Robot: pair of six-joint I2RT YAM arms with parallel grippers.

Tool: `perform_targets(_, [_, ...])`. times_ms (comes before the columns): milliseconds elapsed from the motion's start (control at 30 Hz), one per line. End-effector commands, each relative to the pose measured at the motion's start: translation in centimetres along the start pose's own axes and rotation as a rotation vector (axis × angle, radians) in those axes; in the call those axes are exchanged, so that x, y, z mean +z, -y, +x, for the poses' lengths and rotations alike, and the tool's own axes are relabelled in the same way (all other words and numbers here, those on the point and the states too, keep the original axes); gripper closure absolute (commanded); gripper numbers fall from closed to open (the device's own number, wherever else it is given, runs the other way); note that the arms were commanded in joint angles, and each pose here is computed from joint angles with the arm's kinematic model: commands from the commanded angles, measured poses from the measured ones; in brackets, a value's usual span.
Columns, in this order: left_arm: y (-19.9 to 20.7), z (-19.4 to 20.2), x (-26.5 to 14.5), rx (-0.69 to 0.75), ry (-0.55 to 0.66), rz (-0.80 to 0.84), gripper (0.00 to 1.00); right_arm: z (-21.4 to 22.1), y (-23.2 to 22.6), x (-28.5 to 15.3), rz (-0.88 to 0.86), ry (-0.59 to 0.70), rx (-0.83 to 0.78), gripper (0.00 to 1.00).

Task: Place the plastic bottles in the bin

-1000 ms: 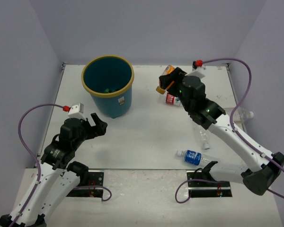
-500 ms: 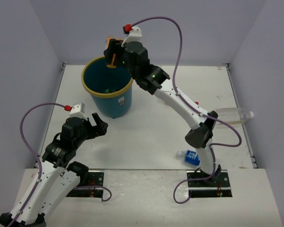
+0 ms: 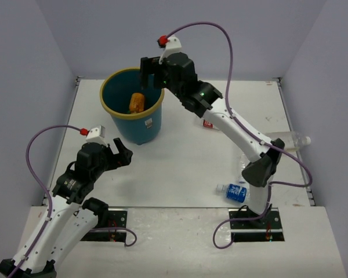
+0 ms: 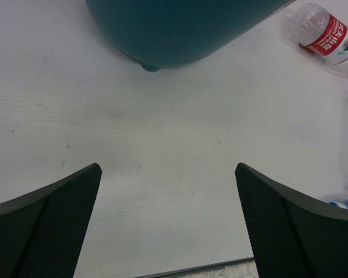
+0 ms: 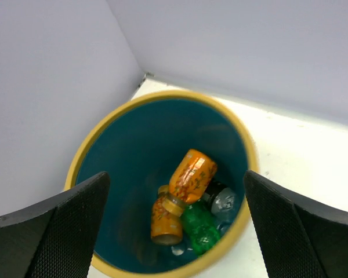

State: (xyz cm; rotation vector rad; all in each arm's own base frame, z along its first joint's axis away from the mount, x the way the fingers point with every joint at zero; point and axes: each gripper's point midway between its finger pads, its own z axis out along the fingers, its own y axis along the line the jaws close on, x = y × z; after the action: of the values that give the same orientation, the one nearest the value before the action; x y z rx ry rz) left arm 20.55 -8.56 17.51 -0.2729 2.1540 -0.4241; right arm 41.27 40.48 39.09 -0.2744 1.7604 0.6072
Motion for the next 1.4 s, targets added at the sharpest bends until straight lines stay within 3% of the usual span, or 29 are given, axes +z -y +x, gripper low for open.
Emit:
perform_targets(0, [0.2, -0.7, 0.2, 0.019, 0.027, 0.015, 0.00, -4.5, 5.0, -6.0, 0.036, 0.027, -0.002, 0.01])
perform_targets(100, [0.4, -0.6, 0.2, 0.023, 0.023, 0.023, 0.00, -0.6, 11.8, -8.5, 0.213, -0.102, 0.134, 0.01])
perform_targets(133, [0.4, -0.6, 0.2, 0.023, 0.022, 0.025, 0.00, -1.5, 12.1, -9.9, 0.222, -0.080, 0.154, 0.01])
perform_targets(333, [0.5, -0.5, 0.2, 0.025, 0.018, 0.029, 0.00, 8.2, 23.0, -18.5, 0.643, -0.156, 0.265, 0.01])
perform_targets(400, [0.5, -0.5, 0.1, 0.028, 0.021, 0.031, 0.00, 10.3, 24.8, -22.1, 0.729, -0.129, 0.345, 0.01])
perform_targets(467, [0.5, -0.6, 0.1, 0.024, 0.026, 0.032, 0.00, 15.2, 27.2, -24.4, 0.818, -0.173, 0.418, 0.01])
perform_targets(700, [0.6, -0.6, 0.1, 0.024, 0.028, 0.036, 0.00, 23.5, 31.9, -29.0, 1.000, -0.244, 0.589, 0.01])
perform_targets(1000, [0.4, -0.9, -0.3, 0.014, 0.050, 0.033, 0.00, 28.6, 35.1, -29.2, 1.051, -0.394, 0.643, 0.01])
perform_targets(1200, [1.0, -1.6, -0.3, 0.001, 0.063, 0.046, 0.00, 30.1, 34.5, -26.5, 0.881, -0.500, 0.651, 0.01])
perform_targets(1367, [1.0, -4.9, -1.6, 0.007, 0.161, 0.004, 0.00, 32.3, 34.0, -25.6, 0.852, -0.587, 0.704, 0.06])
